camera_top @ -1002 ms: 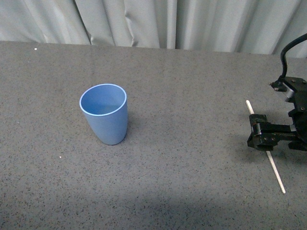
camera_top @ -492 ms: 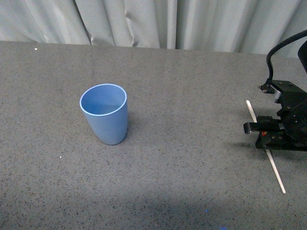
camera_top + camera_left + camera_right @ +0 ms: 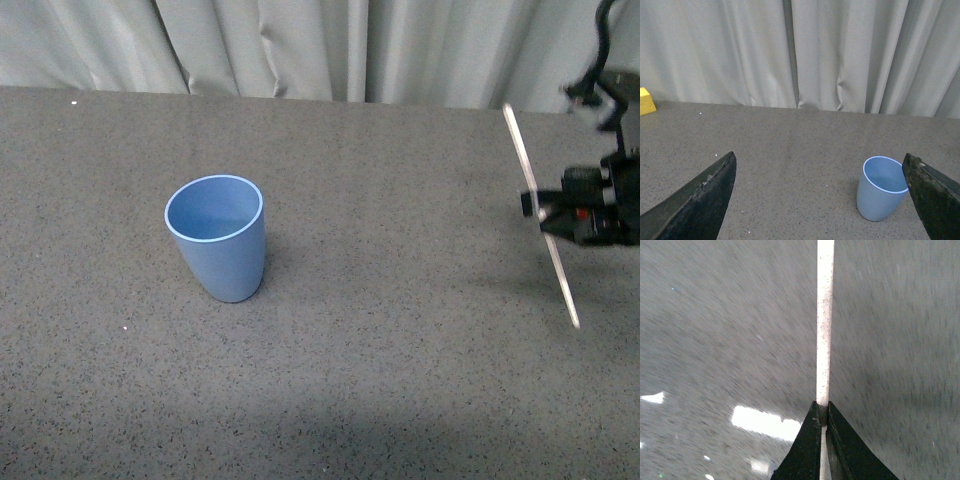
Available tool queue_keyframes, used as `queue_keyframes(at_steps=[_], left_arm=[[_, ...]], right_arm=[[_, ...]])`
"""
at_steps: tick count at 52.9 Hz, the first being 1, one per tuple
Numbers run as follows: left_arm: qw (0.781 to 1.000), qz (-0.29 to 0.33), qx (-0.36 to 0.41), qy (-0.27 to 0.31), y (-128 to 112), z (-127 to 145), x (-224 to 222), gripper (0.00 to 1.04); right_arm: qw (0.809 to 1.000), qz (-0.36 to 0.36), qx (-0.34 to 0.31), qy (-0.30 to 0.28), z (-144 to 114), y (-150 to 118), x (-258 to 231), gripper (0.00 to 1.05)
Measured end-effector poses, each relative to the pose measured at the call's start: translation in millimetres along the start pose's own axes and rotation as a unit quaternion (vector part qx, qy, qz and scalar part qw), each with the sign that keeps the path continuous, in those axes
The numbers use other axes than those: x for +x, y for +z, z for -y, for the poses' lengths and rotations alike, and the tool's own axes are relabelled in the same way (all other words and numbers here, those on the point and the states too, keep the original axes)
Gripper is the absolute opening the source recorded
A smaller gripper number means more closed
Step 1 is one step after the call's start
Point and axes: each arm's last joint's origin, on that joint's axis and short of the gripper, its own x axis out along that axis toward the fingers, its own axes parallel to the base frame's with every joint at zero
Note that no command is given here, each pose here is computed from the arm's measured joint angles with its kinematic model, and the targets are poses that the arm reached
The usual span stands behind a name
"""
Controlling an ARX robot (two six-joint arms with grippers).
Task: Transfer chopsticks to blue cup
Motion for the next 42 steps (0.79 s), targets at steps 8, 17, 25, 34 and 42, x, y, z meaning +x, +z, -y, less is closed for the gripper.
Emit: queue_keyframes(at_steps=[8, 17, 25, 34, 42], left_arm=[[1.000, 0.000, 0.000, 0.000, 0.0, 0.0, 0.0, 0.98], [1.000, 0.000, 0.000, 0.000, 0.0, 0.0, 0.0, 0.98], [1.000, 0.000, 0.000, 0.000, 0.0, 0.0, 0.0, 0.98], [1.000, 0.000, 0.000, 0.000, 0.0, 0.0, 0.0, 0.98], [1.000, 0.000, 0.000, 0.000, 0.0, 0.0, 0.0, 0.98]], right_arm=[[0.986, 0.140, -0.068, 0.060, -36.8, 25.4, -27.8, 0.01], [0.939, 0.255, -0.134, 0.185, -90.5, 37.8, -39.6, 0.01], [0.911, 0.274, -0.169, 0.256, -132.2, 39.9, -30.1, 0.01], [0.902, 0.270, -0.177, 0.286, -160.4, 49.9, -8.7, 0.01], [0.900, 0.259, -0.172, 0.305, -178.6, 53.6, 9.2, 0.01]])
